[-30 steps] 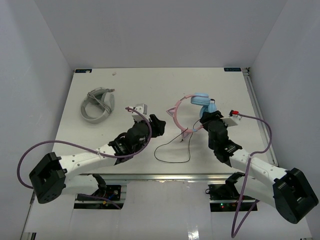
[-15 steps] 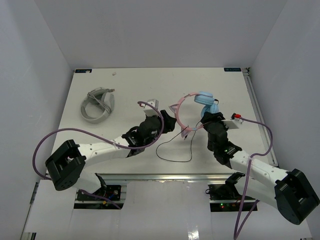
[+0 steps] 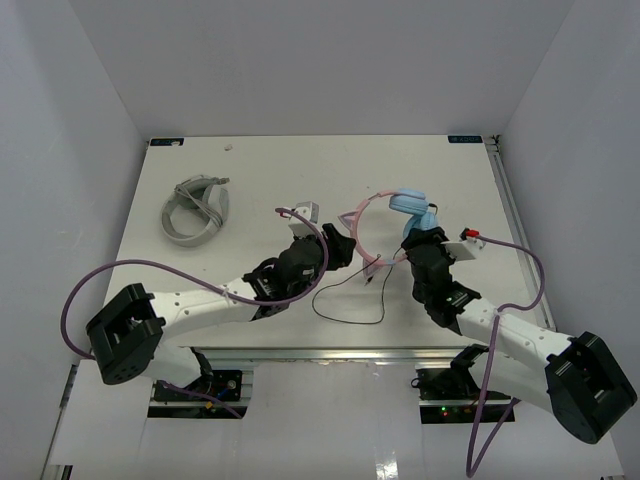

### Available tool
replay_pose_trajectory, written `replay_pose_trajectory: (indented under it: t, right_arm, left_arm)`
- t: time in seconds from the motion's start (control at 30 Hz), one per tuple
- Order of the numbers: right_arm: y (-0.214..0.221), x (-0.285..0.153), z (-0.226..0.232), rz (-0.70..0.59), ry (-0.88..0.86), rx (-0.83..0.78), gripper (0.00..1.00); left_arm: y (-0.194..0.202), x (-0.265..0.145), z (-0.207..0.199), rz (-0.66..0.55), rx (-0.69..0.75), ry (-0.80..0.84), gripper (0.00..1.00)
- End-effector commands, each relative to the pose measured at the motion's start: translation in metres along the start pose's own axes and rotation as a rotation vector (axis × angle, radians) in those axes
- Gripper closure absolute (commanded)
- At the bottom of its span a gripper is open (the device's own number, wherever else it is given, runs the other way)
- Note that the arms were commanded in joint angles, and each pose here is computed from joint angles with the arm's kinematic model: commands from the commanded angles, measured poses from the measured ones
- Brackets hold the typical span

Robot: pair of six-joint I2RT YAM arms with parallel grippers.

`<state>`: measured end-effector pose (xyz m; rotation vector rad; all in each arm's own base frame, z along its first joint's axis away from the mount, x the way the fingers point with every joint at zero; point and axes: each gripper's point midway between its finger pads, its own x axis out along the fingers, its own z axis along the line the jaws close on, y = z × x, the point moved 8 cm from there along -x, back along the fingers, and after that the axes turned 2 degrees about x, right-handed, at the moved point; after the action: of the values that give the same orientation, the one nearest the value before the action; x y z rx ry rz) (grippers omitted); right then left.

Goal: Wrap the headphones

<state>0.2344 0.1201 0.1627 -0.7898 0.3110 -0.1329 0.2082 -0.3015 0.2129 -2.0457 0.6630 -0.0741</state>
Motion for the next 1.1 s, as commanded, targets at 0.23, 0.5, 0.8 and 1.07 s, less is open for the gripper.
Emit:
replay_pose_trajectory:
  t: [0.23, 0.5, 0.8, 1.07]
  right_arm:
    - [-0.019, 0.002, 0.029, -0.089, -0.028, 0.191, 0.92]
    - [-0.015, -0.001, 0.028, -0.085, -0.036, 0.202, 0.92]
    - [-0.011, -0.004, 0.019, -0.095, -0.024, 0.226, 0.92]
    - [-0.007, -0.005, 0.014, -0.086, -0.019, 0.176, 0.92]
  left_arm:
    - [0.002, 0.026, -0.012, -0.03, 0.001, -0.046, 0.39]
    - [0.012, 0.044, -0.019, -0.023, 0.01, -0.075, 0.42]
    - [0.025, 0.057, -0.016, -0.026, 0.014, -0.145, 0.61]
    - [0.029, 0.063, -0.015, -0.026, 0.042, -0.194, 0.99]
